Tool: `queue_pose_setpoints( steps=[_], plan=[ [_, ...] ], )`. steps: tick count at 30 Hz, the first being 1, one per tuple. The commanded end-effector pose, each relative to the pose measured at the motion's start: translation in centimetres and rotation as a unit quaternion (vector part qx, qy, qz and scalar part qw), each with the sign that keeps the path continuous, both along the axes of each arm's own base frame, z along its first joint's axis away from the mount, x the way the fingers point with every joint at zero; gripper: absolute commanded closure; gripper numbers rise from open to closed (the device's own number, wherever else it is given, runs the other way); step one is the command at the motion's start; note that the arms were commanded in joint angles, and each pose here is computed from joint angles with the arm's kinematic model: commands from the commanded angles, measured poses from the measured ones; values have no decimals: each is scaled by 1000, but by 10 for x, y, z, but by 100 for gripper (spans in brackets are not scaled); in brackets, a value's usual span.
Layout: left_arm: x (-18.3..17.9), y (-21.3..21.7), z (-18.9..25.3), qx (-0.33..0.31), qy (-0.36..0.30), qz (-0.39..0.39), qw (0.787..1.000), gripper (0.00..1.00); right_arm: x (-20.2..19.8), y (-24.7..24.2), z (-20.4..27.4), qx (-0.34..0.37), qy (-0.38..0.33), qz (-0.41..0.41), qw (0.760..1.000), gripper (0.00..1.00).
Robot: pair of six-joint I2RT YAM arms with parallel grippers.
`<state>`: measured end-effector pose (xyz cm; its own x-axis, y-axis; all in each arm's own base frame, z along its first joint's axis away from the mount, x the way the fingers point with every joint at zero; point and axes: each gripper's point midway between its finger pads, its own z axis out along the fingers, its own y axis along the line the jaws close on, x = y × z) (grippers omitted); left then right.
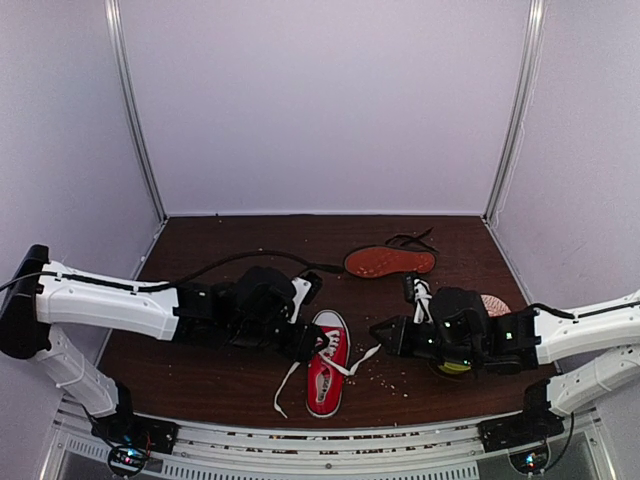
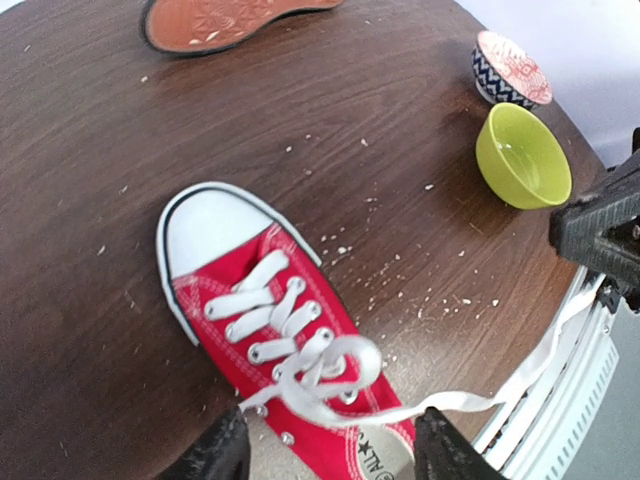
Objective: Tie the shoes
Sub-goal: Wrap the half-tied shoelace around a loop with the shoelace.
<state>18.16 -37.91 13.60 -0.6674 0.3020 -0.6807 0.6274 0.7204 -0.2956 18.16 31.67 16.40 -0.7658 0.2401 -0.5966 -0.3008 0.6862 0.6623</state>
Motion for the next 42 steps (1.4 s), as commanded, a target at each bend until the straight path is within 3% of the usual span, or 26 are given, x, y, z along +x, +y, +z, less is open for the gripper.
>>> queue_pose_setpoints(
  steps=[1,8,22,26,30,39,42],
  plan=[
    [4,-17,3,20,-7,-42,999,39,4,-7,-6,-16,-6,-11,1000,100],
    [10,-26,-4,27,-3,-50,998,39,4,-6,-4,-15,-10,-10,1000,100],
    [18,-37,-15,41,8,-53,998,61,5,-9,-7,-25,-9,-12,1000,100],
    [24,-38,-15,38,0,-43,998,73,4,-12,-10,-32,-9,-12,999,100],
    [32,-35,-17,27,0,-15,1000,99,4,-28,-18,-59,-6,-25,998,100],
    [23,-33,-19,-23,22,-6,999,100,-18,-71,-91,-134,42,-25,990,100],
    [19,-32,-21,-34,31,-9,999,100,-23,-73,-98,-149,42,-3,988,70]
  ],
)
